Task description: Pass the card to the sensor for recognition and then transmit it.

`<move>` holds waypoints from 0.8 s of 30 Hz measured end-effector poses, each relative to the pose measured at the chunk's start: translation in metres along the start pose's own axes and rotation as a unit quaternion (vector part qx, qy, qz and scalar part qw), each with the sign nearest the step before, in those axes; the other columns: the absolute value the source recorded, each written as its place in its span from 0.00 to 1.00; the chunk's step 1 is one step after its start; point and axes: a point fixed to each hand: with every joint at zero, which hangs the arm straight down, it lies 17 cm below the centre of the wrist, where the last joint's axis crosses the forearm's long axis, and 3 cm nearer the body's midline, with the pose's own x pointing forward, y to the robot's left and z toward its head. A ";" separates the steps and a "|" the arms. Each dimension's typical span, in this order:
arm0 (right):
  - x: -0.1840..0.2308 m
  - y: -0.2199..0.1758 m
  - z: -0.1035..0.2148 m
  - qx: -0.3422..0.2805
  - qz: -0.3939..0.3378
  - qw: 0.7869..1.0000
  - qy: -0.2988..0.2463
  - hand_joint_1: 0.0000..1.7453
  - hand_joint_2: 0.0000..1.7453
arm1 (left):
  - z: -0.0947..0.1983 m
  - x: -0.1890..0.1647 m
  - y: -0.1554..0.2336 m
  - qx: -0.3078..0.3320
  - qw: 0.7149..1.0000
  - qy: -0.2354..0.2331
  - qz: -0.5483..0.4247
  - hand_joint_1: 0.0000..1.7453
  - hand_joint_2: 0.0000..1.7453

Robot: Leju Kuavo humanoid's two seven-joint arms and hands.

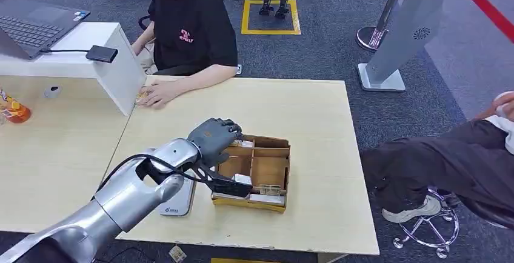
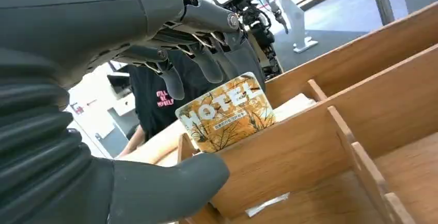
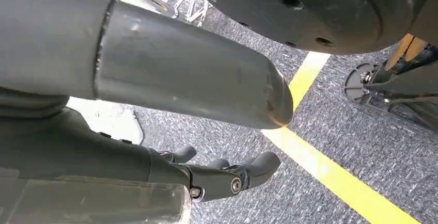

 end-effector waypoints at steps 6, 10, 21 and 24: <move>0.000 0.000 0.000 0.000 -0.001 1.000 0.000 0.00 0.00 | -0.001 -0.002 0.001 0.003 1.000 0.011 -0.012 0.36 1.00; 0.000 0.000 0.000 0.000 -0.001 1.000 0.000 0.00 0.00 | -0.001 -0.002 0.000 0.003 1.000 0.012 -0.014 0.33 1.00; 0.000 0.000 0.000 0.000 -0.003 1.000 0.001 0.00 0.00 | -0.002 -0.006 -0.002 0.005 0.999 0.029 -0.044 0.36 1.00; 0.000 0.000 0.000 0.000 -0.003 1.000 0.000 0.00 0.00 | -0.001 -0.008 -0.002 0.003 0.998 0.033 -0.053 0.37 1.00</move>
